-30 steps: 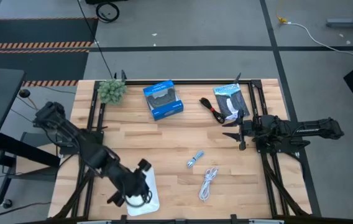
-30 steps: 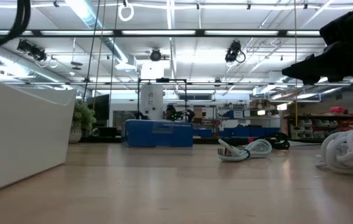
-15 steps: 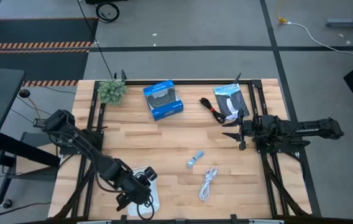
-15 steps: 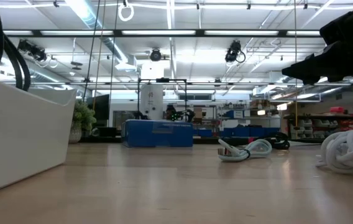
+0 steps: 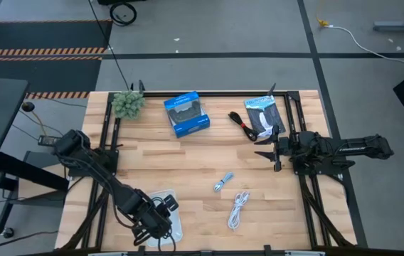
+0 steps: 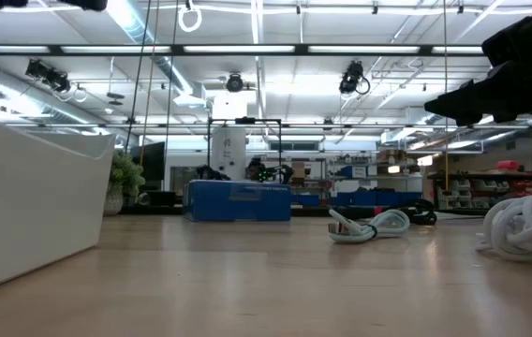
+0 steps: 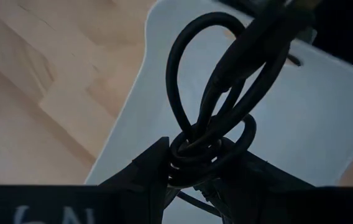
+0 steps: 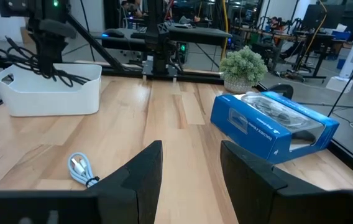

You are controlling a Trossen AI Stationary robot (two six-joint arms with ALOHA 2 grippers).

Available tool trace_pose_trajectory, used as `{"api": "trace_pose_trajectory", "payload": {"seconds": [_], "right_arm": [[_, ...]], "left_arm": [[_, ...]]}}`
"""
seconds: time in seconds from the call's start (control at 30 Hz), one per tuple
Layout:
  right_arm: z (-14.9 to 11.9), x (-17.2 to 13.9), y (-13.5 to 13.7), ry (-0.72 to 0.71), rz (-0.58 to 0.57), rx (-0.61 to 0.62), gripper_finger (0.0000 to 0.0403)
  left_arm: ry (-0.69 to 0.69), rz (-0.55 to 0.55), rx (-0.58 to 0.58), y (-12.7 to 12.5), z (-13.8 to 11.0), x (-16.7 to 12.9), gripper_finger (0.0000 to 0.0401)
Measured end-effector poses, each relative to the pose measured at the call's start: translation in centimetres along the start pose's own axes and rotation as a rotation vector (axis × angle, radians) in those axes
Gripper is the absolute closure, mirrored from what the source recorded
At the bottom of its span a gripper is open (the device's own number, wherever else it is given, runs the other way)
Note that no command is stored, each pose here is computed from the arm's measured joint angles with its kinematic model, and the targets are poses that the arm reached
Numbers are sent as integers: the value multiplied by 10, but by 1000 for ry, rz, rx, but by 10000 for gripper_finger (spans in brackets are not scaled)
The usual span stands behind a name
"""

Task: Pick and place USB-C Cables
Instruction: Put the black HDMI cable into the white bin

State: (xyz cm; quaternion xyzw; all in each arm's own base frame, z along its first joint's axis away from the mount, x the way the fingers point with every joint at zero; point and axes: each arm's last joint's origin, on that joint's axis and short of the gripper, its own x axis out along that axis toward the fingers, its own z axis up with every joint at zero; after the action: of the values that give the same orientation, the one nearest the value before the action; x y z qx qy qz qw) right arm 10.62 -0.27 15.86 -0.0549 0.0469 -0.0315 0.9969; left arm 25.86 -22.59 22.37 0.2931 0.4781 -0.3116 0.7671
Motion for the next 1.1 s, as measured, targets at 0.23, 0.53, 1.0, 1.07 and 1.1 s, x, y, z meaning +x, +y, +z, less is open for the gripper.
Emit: {"api": "trace_pose_trajectory", "payload": {"seconds": [0.23, 0.53, 1.0, 1.07, 1.1], "right_arm": [[0, 0, 0, -2, 0, 0, 234], [2, 0, 0, -25, -3, 2, 234], [3, 0, 0, -28, -3, 2, 234], [3, 0, 0, -28, -3, 2, 234], [3, 0, 0, -29, -3, 2, 234]], "left_arm": [[16, -1, -9, 0, -1, 2, 212], [9, 39, 0, 8, 10, -14, 175], [-109, 286, -174, 67, 9, -10, 213], [-129, 303, -197, 76, 9, -6, 216], [-134, 307, -204, 78, 9, -3, 218]]}}
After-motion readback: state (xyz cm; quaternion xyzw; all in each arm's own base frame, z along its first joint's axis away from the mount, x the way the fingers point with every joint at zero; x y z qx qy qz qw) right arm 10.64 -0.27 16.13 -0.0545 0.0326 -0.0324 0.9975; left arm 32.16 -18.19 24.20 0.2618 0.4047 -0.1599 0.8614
